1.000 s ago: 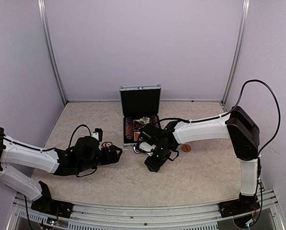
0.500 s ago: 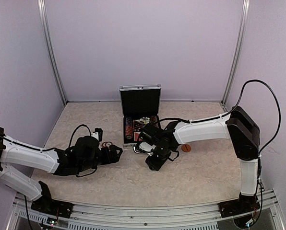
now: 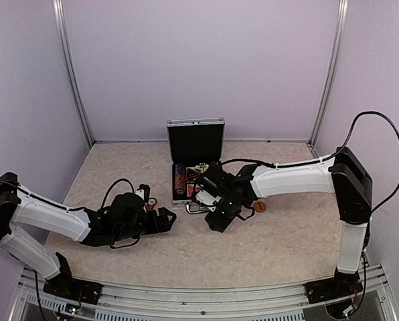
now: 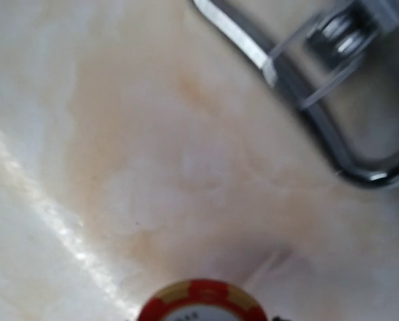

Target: Pack up texas hold em set

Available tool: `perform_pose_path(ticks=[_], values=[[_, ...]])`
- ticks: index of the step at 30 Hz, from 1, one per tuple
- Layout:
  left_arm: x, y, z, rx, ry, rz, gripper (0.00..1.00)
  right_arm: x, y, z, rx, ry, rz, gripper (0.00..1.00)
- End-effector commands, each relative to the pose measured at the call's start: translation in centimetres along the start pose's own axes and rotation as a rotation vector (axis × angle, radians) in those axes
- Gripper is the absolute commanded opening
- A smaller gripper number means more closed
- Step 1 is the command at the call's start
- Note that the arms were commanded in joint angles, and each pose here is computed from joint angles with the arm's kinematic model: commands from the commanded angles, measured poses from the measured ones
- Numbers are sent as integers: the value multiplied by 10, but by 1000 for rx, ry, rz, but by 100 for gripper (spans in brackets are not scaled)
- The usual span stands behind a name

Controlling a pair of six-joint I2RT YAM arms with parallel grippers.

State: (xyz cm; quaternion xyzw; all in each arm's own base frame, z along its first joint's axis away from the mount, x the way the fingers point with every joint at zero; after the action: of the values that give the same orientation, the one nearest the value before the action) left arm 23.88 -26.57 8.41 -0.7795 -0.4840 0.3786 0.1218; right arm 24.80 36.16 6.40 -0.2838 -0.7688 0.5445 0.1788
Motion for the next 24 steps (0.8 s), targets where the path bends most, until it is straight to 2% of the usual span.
perform_pose_path(ticks=[1,17,24], values=[[-29,8,-5,16,2,109,92,-2,-30,-17,-111,-18,10,42],[-90,34,6,120,-53,496,91,26,-61,-26,-223,-120,-31,42],[-104,35,4,132,-79,611,86,32,-65,-28,-236,-136,-37,43]])
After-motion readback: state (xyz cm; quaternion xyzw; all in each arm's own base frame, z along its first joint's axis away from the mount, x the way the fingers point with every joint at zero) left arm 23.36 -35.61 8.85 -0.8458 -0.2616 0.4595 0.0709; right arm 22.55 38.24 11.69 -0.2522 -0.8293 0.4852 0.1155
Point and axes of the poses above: each gripper's point midway between its finger pads, its own y axis out along the fingers, its own x axis along the line the jaws close on, z = x × y, the point moved 2 cm from there along -y, back along the fingers, and after that the axes turned 3 degrees about y, right-handed, at the moved point
